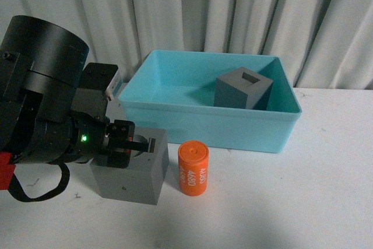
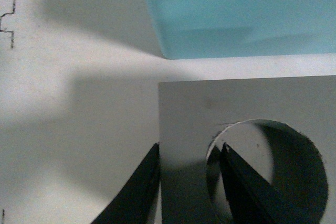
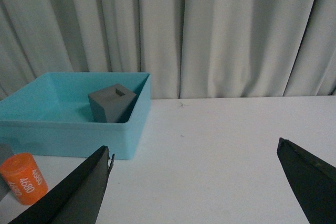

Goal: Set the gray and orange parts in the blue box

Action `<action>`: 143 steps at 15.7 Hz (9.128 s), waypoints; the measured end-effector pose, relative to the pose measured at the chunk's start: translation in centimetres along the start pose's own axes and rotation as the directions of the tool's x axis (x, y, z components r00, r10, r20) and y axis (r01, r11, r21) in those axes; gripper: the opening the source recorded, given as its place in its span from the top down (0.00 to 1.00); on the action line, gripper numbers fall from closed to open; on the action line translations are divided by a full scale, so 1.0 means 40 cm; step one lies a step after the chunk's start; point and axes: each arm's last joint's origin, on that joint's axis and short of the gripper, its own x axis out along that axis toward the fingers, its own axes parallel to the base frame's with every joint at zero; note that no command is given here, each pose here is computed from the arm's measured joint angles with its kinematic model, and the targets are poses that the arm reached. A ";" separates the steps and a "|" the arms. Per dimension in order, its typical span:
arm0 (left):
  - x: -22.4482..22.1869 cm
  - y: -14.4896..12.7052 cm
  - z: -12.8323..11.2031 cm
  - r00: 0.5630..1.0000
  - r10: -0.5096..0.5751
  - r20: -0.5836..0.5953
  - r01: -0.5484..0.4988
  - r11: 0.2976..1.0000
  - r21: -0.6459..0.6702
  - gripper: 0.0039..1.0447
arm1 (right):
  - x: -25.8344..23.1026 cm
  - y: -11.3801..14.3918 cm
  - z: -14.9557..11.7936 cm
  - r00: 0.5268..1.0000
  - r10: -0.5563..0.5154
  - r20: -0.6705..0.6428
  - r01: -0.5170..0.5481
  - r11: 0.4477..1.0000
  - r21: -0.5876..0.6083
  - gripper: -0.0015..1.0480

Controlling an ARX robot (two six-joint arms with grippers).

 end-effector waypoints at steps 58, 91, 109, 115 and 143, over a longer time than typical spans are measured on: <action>-0.526 0.198 -0.247 0.708 0.144 0.691 -0.073 0.989 -0.131 0.99 | 0.000 0.000 0.000 1.000 0.000 -0.001 0.000 1.000 0.000 0.06; -0.558 0.157 -0.313 0.710 0.145 0.689 -0.075 0.989 -0.131 0.06 | 0.038 -0.039 0.008 0.898 0.047 -0.438 0.006 0.993 0.119 0.06; -0.558 0.157 -0.313 0.710 0.145 0.689 -0.075 0.989 -0.131 0.06 | 0.568 0.227 -0.109 0.511 0.599 -0.616 -0.831 0.528 -0.176 0.06; -0.558 0.157 -0.313 0.710 0.145 0.689 -0.075 0.989 -0.131 0.06 | 0.622 0.316 -0.171 0.455 0.620 -0.639 -0.833 0.550 -0.059 0.06; -0.558 0.157 -0.313 0.710 0.145 0.689 -0.075 0.989 -0.131 0.06 | 0.777 0.286 0.124 0.849 0.462 -0.256 -0.498 0.862 -0.093 0.60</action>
